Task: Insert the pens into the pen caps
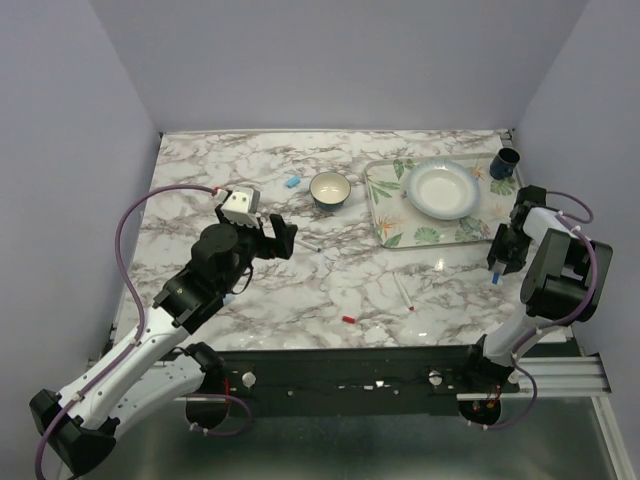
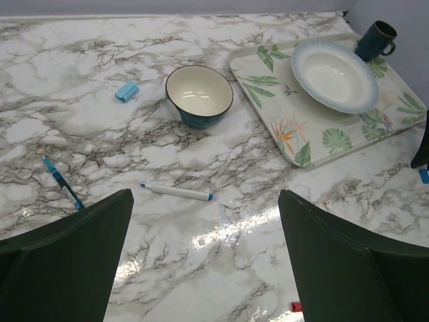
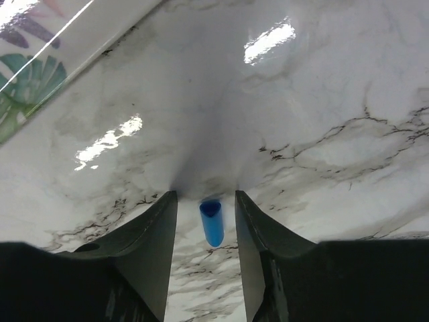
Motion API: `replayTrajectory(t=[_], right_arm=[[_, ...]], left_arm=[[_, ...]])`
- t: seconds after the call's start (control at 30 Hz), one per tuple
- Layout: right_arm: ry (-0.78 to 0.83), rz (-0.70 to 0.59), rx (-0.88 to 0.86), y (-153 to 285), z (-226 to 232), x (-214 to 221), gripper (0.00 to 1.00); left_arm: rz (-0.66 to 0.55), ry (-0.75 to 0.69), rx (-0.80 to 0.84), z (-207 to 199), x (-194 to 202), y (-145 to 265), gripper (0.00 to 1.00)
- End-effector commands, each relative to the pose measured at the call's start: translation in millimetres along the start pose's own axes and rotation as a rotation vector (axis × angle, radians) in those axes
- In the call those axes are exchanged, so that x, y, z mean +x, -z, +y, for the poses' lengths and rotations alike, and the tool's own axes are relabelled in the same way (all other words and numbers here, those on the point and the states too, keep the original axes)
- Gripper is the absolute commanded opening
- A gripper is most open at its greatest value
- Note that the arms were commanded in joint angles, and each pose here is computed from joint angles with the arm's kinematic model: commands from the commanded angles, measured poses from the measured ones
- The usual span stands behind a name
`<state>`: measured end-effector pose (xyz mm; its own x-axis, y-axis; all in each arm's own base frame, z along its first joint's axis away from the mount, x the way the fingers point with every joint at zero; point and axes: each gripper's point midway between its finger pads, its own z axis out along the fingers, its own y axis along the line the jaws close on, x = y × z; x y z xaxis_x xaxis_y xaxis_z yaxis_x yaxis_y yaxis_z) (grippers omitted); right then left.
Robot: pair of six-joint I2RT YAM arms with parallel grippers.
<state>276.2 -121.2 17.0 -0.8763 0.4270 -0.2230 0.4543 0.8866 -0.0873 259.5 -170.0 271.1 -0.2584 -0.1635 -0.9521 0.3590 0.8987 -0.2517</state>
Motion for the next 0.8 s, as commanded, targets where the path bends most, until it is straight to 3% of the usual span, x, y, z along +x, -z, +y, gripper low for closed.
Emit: replayTrajectory(t=[0.0,0.23,0.77], right_arm=[[-0.115,0.024,0.016,8,-8,6,0.48],[-0.091,0.058,-0.087,15,6,17,0.39],[-0.119,0.082,-0.067,12,3,21,0.29]], left_arm=[[-0.03,0.006,0.018,-5,-7,0,0.99],[-0.038,0.009,0.003,-1,-4,5,0.99],[-0.046,-0.011,-0.011,0,-6,6,0.99]])
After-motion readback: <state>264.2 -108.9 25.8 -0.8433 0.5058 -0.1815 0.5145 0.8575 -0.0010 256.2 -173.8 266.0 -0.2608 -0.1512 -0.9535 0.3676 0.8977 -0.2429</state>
